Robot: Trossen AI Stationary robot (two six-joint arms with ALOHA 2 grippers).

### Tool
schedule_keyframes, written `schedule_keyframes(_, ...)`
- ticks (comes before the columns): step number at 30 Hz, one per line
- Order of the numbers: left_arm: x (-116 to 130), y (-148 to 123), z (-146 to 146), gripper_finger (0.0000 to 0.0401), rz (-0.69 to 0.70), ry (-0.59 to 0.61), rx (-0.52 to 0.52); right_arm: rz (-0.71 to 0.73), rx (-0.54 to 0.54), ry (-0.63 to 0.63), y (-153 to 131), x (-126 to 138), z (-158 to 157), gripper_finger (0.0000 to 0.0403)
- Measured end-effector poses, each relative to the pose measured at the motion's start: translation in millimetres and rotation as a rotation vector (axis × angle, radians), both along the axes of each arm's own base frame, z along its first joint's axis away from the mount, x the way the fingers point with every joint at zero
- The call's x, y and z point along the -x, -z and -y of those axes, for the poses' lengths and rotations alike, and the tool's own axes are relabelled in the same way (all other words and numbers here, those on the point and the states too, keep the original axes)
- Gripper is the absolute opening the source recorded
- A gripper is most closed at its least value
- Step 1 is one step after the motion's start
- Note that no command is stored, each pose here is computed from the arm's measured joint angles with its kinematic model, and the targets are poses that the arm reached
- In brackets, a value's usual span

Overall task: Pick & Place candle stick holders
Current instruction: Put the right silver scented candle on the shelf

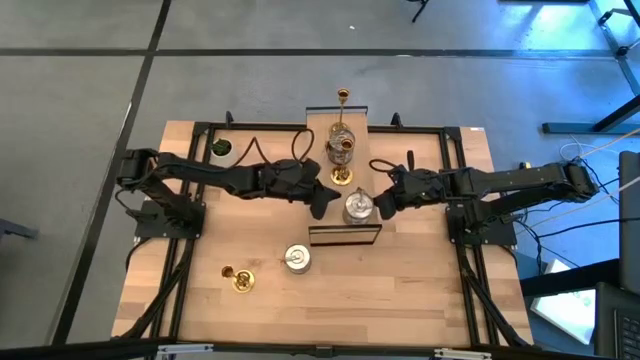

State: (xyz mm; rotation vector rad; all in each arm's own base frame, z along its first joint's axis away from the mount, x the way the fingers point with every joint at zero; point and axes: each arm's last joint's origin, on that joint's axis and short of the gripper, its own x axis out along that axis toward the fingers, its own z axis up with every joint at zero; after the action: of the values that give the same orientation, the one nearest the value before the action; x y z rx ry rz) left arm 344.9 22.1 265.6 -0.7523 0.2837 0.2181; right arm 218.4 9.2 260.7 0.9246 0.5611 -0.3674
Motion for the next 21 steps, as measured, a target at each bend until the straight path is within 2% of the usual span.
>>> schedule_keyframes(3,8,-1,1,0.0001,-0.069,-0.014,-0.007,-0.030,-0.031,0.001,2,2,-1,0.0003)
schedule_keyframes(7,15,-5,3,0.0001,-0.093,0.039,-0.004,-0.037,-0.074,-0.032,3,2,-4,0.0003)
schedule_keyframes(21,15,-5,9,0.0001,-0.101,0.068,-0.005,0.002,-0.058,-0.001,0,0,-3,0.0002)
